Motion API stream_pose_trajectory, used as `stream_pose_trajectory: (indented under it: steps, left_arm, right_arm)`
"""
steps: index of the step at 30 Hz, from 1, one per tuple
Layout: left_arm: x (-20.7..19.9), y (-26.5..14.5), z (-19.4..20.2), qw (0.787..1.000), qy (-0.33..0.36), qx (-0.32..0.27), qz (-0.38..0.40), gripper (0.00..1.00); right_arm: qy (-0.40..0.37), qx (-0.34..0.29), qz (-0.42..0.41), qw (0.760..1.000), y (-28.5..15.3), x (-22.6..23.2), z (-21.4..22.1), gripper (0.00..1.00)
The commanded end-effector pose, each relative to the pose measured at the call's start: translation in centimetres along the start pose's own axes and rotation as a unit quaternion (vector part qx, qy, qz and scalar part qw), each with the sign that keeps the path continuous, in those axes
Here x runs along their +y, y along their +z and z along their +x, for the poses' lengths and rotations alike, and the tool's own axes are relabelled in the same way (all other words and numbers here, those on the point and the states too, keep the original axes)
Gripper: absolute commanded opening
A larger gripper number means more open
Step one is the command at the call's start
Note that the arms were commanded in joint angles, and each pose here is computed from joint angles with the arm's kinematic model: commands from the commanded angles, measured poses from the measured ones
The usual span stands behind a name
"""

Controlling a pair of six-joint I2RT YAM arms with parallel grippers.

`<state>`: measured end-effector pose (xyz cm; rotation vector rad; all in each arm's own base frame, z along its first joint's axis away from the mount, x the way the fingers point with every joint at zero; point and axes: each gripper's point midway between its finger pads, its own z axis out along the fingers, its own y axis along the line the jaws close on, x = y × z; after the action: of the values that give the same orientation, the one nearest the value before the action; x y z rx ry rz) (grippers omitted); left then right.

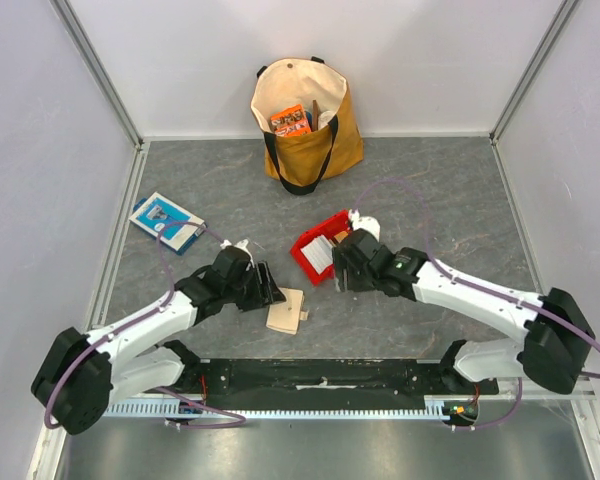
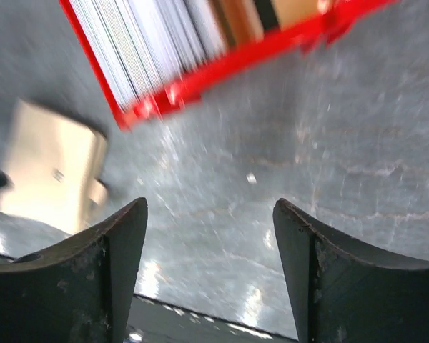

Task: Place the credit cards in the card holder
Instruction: Open the card holder at the center of the board, then move the storage box to the center of the board.

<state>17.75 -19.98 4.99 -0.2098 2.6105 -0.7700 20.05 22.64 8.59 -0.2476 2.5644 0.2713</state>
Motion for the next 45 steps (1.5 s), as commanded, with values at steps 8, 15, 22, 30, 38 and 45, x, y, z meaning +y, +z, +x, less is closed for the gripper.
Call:
stream_pose_trajectory:
  steps: [8, 15, 22, 30, 38, 45]
  left_arm:
    - [-7.3, -1.0, -11.3, 0.989, 0.074, -0.128, 0.023, 0.84]
    - [-9.8, 1.9, -17.1, 0.983, 0.094, -0.136, 0.084, 0.86]
    - [-10.7, 5.9, -17.0, 0.981, 0.109, -0.09, 0.134, 0.85]
    - [-11.4, 8.1, -15.2, 0.978, 0.093, -0.057, 0.176, 0.82]
    - [-13.9, 9.2, -13.3, 0.975, 0.088, -0.034, 0.203, 0.8]
    - [-15.3, 9.5, -12.6, 0.971, 0.08, -0.028, 0.222, 0.8]
  right_arm:
    - [0.22, -0.146, 0.0, 0.965, -0.5, -2.6, -12.1, 0.79]
    - [0.289, -0.143, -0.014, 0.946, 2.2, -3.7, -12.7, 0.79]
    - [0.304, -0.112, 0.011, 0.946, 4.5, -5.3, -11.5, 0.77]
    - [0.313, -0.105, 0.044, 0.943, 5.1, -8.3, -9.8, 0.74]
    - [0.314, -0.114, 0.071, 0.94, 4.4, -10.9, -9.0, 0.69]
    - [0.306, -0.121, 0.106, 0.938, 3.2, -14.1, -8.8, 0.67]
